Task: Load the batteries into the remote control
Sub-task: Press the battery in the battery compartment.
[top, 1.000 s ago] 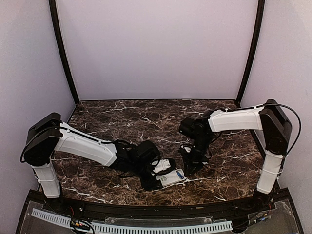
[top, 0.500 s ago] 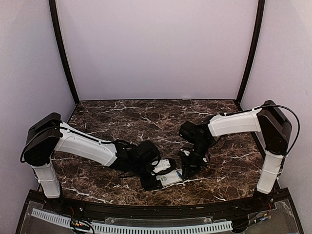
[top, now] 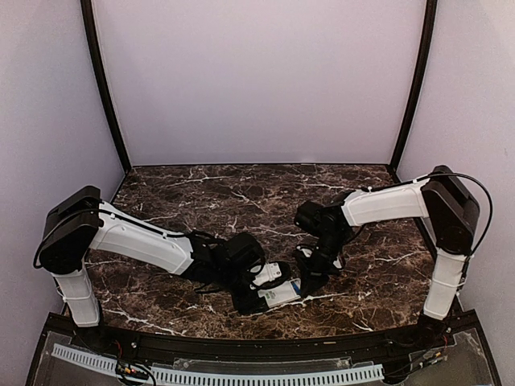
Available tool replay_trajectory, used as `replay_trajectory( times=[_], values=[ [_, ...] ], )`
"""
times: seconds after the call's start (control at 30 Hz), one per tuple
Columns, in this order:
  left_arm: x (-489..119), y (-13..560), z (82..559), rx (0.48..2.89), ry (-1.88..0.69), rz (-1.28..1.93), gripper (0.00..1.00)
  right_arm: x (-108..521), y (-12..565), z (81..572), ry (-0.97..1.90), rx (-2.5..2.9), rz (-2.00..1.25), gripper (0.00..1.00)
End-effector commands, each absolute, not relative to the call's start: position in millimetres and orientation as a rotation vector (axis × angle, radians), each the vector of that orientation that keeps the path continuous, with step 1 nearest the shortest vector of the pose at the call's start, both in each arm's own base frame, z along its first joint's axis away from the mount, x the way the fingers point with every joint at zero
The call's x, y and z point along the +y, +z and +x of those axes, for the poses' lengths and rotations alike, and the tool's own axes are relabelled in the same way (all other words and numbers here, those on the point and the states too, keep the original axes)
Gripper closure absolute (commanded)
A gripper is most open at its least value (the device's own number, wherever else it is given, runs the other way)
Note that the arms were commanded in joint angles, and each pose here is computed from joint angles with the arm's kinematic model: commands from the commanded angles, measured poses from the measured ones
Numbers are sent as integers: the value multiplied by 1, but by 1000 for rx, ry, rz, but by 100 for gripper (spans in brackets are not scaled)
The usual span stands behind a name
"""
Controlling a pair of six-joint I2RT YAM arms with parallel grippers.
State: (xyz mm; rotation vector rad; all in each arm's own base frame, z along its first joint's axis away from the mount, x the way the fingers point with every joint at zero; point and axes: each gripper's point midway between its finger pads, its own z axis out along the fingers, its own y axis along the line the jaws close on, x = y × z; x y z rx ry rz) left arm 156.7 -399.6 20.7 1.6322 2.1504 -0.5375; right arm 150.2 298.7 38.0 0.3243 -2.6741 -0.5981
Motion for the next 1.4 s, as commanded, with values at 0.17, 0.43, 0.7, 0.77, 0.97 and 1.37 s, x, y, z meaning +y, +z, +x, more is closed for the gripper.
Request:
replay_trajectory(
  times=[0.17, 0.43, 0.7, 0.77, 0.97, 1.37],
  values=[
    [-371, -5, 144, 2241, -459, 1703, 34, 312, 34, 160, -611, -2689, 355, 96],
    [-371, -5, 144, 2238, -457, 1711, 34, 312, 24, 166, -576, -2705, 357, 100],
    [-371, -5, 145, 2235, -454, 1713, 34, 302, 12, 169, -479, -2735, 348, 100],
    [-371, -5, 145, 2235, -451, 1712, 34, 299, 14, 167, -464, -2734, 353, 100],
    [-367, -9, 144, 2243, -435, 1716, 33, 293, 38, 159, -487, -2730, 367, 97],
    [-367, -8, 145, 2244, -429, 1720, 33, 307, 65, 175, -580, -2787, 446, 84]
  ],
)
